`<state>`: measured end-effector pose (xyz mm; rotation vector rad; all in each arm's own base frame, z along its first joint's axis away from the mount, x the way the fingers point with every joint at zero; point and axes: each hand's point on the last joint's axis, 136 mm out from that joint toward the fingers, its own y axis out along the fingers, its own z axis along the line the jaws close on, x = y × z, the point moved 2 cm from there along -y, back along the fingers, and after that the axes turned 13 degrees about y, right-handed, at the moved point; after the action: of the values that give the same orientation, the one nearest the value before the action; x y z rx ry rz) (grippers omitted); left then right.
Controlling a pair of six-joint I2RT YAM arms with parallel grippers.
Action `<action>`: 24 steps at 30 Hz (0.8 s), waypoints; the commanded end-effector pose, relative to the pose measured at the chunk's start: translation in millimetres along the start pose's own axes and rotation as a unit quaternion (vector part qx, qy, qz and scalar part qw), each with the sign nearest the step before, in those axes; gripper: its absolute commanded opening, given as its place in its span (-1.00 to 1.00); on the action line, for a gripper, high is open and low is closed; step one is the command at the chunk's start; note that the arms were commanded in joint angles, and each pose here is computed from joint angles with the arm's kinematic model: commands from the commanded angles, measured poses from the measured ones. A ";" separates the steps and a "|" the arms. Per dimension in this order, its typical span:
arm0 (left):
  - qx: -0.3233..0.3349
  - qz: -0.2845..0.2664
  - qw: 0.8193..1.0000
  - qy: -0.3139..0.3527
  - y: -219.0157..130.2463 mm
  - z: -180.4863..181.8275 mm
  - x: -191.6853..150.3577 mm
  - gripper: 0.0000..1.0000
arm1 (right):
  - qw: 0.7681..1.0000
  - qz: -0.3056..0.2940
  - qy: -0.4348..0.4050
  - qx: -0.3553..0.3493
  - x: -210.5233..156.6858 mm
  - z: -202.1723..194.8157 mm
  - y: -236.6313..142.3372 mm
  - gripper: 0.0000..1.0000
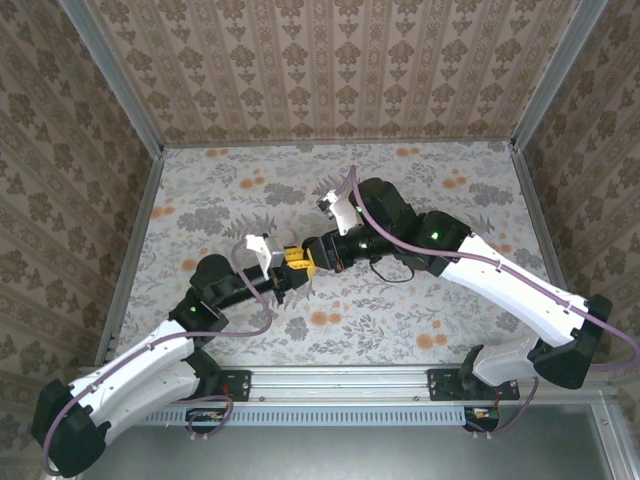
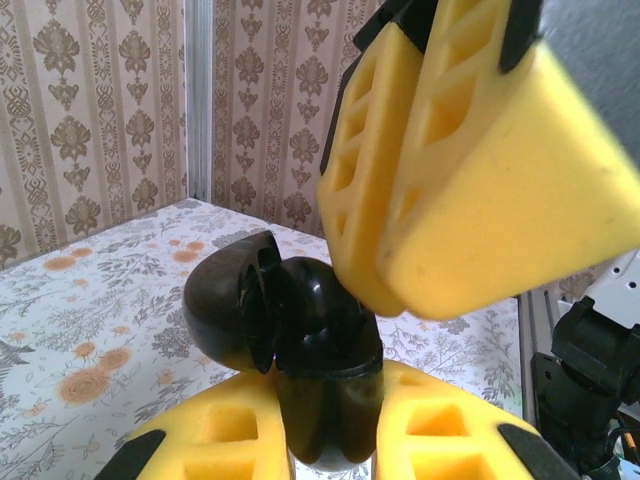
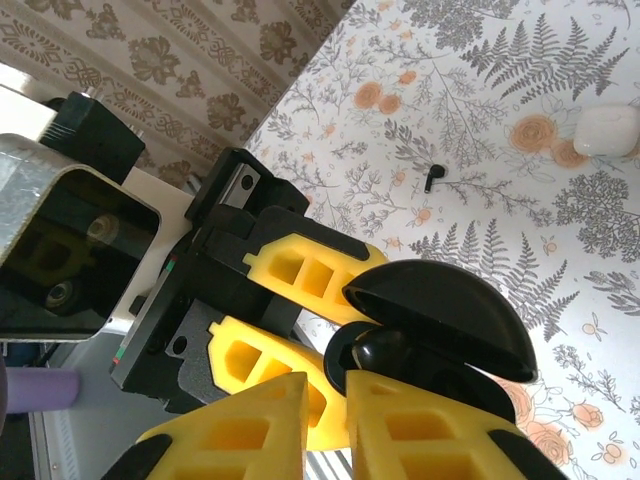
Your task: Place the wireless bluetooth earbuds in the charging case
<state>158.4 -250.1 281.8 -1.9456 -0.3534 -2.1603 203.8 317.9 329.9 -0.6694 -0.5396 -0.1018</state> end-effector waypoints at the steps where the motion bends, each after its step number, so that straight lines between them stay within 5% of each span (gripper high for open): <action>1: -0.005 -0.028 0.999 0.024 -2.7 -2.4 17.5 -1.00 | 0.999 -0.045 -0.007 -0.002 12.7 7.3 -27.9 -0.52; 13: -0.012 -0.023 0.999 0.023 2.3 -2.0 15.4 -1.00 | 0.999 -0.003 -0.033 -0.036 3.0 -3.4 -5.7 -0.21; 24: -0.018 -0.017 0.999 0.025 6.1 -1.8 14.1 -1.00 | 0.996 0.011 -0.060 -0.067 6.3 -10.1 11.5 -0.20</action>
<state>160.3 -254.9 273.8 -1.9528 -0.3114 -2.1533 212.8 319.1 325.9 -0.7625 -0.6162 -0.0923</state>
